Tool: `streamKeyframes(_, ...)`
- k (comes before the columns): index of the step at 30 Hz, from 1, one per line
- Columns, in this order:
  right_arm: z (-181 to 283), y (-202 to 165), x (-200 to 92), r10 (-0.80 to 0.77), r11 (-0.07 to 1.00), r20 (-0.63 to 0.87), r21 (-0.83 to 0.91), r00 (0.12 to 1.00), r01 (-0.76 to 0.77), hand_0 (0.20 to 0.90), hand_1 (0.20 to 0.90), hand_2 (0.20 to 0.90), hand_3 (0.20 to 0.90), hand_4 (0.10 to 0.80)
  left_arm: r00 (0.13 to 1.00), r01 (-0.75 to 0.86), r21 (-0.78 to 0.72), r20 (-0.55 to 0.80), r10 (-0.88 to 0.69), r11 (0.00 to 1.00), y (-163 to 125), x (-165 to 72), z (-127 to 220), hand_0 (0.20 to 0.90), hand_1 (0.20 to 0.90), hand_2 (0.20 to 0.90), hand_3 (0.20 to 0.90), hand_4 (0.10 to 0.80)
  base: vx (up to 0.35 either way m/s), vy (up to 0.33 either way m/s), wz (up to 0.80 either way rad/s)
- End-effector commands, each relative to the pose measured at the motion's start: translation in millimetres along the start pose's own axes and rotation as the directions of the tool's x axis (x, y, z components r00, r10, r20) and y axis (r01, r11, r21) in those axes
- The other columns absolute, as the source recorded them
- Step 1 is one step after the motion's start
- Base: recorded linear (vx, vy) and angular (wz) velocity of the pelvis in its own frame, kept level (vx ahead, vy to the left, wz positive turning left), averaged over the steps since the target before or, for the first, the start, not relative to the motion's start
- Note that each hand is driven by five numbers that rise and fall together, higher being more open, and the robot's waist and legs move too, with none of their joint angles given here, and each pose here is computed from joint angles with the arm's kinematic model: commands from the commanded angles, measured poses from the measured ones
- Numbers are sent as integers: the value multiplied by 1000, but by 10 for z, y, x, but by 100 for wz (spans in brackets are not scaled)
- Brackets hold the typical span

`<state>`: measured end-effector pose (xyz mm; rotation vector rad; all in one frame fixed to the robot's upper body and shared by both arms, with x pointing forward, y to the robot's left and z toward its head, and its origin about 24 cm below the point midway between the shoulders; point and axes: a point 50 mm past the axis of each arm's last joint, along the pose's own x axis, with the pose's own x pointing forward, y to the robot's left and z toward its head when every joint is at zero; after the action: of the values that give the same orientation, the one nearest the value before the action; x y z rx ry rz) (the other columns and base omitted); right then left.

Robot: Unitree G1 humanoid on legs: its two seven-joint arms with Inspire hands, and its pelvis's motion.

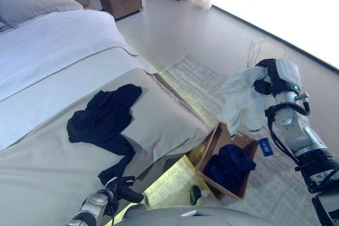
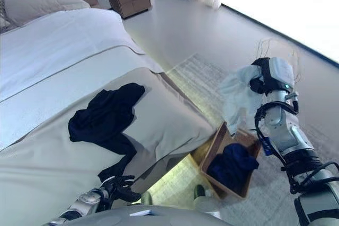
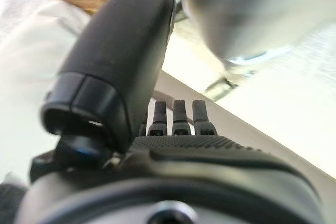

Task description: Pick up the clothes from the bed and place them into the basket

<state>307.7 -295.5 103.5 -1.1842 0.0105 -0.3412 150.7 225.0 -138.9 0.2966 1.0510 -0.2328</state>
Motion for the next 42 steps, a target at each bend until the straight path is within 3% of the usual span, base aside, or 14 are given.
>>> streamKeyframes(1, 445, -644, 431, -297, 955, 102, 46, 950, 293, 300, 300, 300, 200, 100, 988, -53, 15, 149, 50, 998, 207, 22, 506, 900, 900, 900, 900, 800, -299, -82, -5)
streamKeyframes(9, 141, -630, 660, -279, 960, -223, -79, 934, 268, 300, 300, 300, 200, 100, 923, -23, 19, 385, 14, 1000, 132, -24, 1166, 900, 900, 900, 900, 800, -163, -58, -5)
streamKeyframes(14, -15, -765, 729, -298, 949, -353, -213, 887, 234, 300, 300, 300, 200, 100, 888, 21, 28, 458, -32, 999, 23, -59, 1311, 900, 900, 900, 900, 800, -54, 19, -5)
streamKeyframes(15, -90, -771, 713, -287, 950, -410, -240, 866, 201, 900, 900, 900, 900, 800, 885, 25, 32, 464, -37, 999, 17, -66, 1323, 900, 900, 900, 900, 800, -48, 2, 0)
streamKeyframes(20, -480, -721, 567, -265, 945, -585, -315, 766, 85, 900, 900, 900, 900, 800, 880, 28, 26, 473, -37, 999, 54, -93, 1390, 900, 900, 900, 900, 800, -11, 6, 9)
streamKeyframes(26, -416, -885, 623, -291, 957, -548, -164, 784, 240, 900, 900, 900, 900, 800, 903, 10, -16, 430, -2, 1000, 127, -84, 1270, 900, 900, 900, 900, 800, 20, 57, 20)
streamKeyframes(28, -287, -967, 663, -318, 945, -486, -89, 814, 316, 900, 900, 900, 900, 800, 911, -1, -49, 411, 21, 999, 170, -85, 1187, 900, 900, 900, 900, 800, -9, 150, 12)
streamKeyframes(34, 456, -1261, 591, -437, 894, -94, 61, 895, 443, 900, 900, 900, 900, 800, 943, -29, -196, 321, 92, 980, 285, -76, 827, 900, 900, 900, 900, 800, 70, 177, 16)
streamKeyframes(39, 1094, -1155, 483, -323, 946, 260, 56, 910, 320, 900, 900, 900, 900, 800, 965, -26, -239, 249, 87, 971, 225, -38, 575, 900, 900, 900, 900, 800, 66, 232, 27)
streamKeyframes(42, 1337, -983, 488, -244, 963, 368, -16, 897, 268, 900, 900, 900, 900, 800, 979, -41, -241, 183, 87, 970, 212, -23, 429, 900, 900, 900, 900, 800, 89, 158, 46)
